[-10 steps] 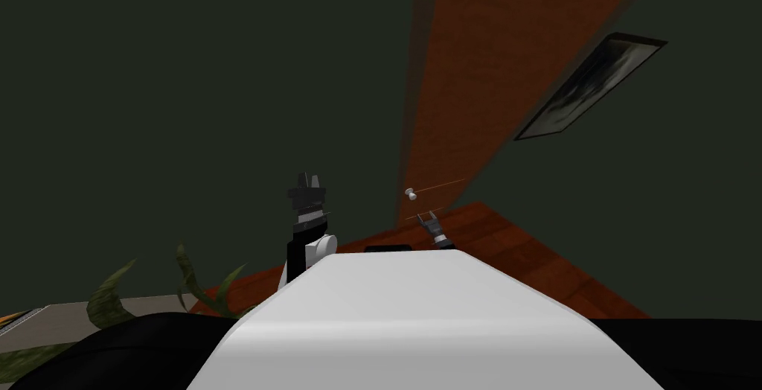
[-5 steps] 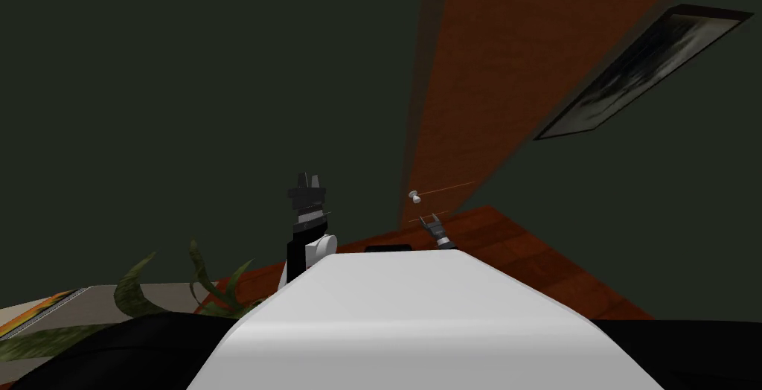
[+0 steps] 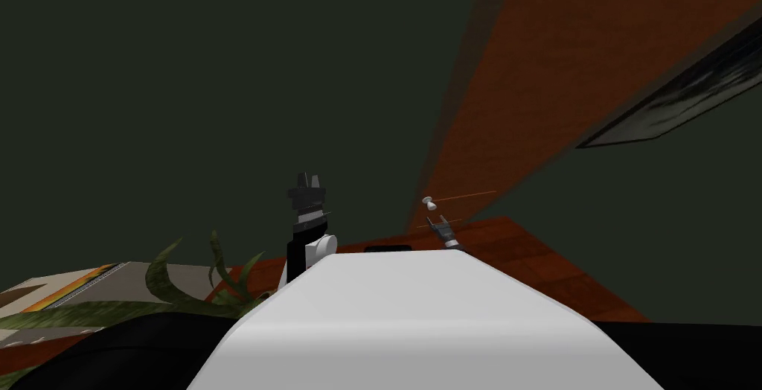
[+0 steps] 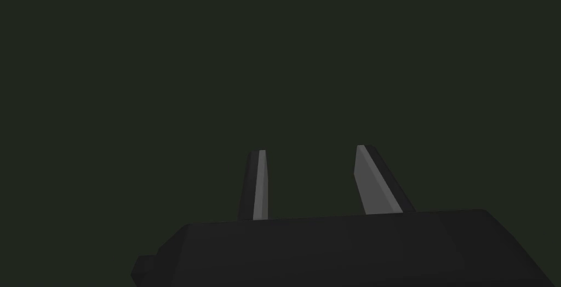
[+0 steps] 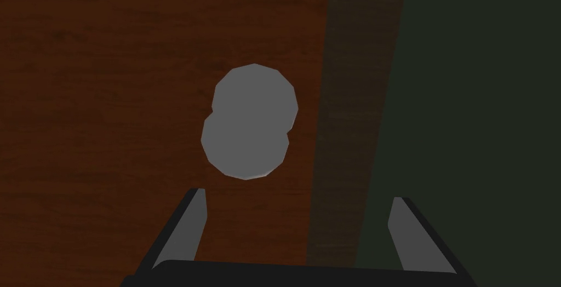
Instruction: Pull the door open
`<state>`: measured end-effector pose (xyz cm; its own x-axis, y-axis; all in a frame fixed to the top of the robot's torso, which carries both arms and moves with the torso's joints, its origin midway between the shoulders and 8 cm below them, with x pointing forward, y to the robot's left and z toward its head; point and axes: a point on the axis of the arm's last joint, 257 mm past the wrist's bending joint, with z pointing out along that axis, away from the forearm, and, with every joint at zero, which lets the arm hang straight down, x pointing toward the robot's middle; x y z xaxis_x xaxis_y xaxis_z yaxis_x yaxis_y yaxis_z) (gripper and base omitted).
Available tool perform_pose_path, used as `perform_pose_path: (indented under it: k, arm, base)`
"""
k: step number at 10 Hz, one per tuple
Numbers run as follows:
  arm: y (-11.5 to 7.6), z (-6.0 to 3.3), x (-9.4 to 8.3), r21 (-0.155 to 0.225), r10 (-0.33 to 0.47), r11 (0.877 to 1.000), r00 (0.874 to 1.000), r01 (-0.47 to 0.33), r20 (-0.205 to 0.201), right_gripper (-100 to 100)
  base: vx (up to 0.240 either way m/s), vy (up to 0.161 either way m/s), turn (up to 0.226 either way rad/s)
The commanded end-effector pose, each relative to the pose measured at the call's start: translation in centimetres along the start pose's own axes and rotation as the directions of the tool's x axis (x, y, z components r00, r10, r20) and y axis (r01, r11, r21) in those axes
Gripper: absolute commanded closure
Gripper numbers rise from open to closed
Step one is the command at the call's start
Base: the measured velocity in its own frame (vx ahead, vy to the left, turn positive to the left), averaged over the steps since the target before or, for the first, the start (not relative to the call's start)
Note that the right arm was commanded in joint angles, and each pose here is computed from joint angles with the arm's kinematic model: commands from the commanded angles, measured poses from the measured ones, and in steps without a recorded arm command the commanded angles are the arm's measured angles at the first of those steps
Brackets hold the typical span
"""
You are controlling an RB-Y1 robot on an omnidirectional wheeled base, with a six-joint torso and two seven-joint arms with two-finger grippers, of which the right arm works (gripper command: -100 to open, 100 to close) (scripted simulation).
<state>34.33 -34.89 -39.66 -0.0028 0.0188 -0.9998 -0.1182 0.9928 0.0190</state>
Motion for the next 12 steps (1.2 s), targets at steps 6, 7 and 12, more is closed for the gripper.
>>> perform_pose_path:
  k: [6,7,12]
  arm:
    - [-4.4,-2.61,0.6,0.082,0.014,0.997,1.0,-0.012,-0.018,-100]
    - [-4.4,-2.61,0.6,0.082,0.014,0.997,1.0,-0.012,-0.018,100]
    - [-4.4,-2.61,0.6,0.082,0.014,0.997,1.0,-0.012,-0.018,100]
  base:
    - [0.115,0.019,0.118]
    - [-0.027,0.007,-0.038]
    - [-0.005,-0.002,0.002]
